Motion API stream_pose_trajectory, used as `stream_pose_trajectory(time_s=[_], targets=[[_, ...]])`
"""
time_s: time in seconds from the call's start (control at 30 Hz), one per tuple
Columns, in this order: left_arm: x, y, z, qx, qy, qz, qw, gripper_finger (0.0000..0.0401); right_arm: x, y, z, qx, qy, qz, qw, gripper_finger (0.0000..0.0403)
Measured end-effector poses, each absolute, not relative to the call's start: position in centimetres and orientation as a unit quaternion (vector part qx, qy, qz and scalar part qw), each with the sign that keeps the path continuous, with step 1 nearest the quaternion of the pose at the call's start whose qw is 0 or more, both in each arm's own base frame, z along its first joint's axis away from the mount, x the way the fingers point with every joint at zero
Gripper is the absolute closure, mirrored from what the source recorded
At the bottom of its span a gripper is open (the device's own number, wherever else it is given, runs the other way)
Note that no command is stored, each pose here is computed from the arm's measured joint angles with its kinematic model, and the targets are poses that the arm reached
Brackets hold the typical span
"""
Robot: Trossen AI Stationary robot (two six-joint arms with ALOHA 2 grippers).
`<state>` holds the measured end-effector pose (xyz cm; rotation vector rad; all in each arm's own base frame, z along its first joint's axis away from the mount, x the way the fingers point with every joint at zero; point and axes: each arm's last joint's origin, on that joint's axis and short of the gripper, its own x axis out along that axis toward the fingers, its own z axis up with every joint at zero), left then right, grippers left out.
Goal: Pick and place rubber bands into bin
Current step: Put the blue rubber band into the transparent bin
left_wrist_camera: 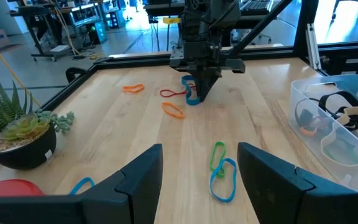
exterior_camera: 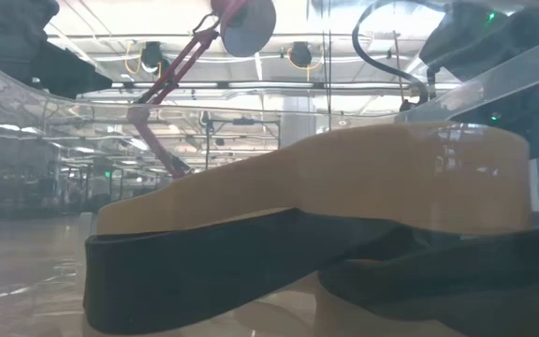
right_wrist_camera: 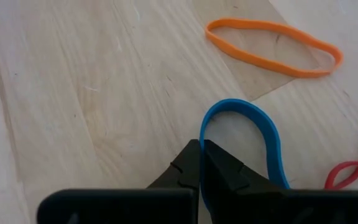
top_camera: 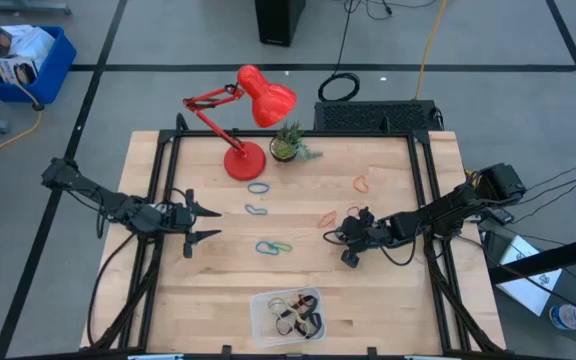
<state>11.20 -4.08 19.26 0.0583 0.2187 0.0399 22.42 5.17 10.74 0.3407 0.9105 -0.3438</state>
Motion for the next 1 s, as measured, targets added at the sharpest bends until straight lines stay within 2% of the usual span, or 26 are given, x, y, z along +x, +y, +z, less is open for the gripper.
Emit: stream_pose_trajectory(time_s=[0.2,0.33,0.5,0.7,0.83,1.0], targets=[[11.2,-4.1,19.3,0.029,0.109,0.020,0.993,0.0187,23.0,5.3,11.6,0.188,0.389,-0.146,0.890,0.0402],[11.2,-4.1,19.3,0.029,0.109,0.020,0.993,0.0187,24.3,5.6,14.5,0.221,0.269,-0.116,0.930,0.0402],[11.2,-4.1,19.3,0.029,0.109,0.020,0.993,0.0187,24.7,5.6,19.0,0.216,0.105,-0.068,0.968,0.0402],[11.2,-4.1,19.3,0.029,0.108,0.020,0.993,0.0187,23.7,5.4,24.2,0.177,-0.071,-0.028,0.981,0.0402],[11.2,-4.1,19.3,0.029,0.108,0.020,0.993,0.0187,22.9,5.1,25.9,0.154,-0.122,-0.028,0.980,0.0402],[11.2,-4.1,19.3,0.028,0.108,0.020,0.994,0.0187,22.9,5.1,28.2,0.145,-0.141,-0.025,0.979,0.0403]])
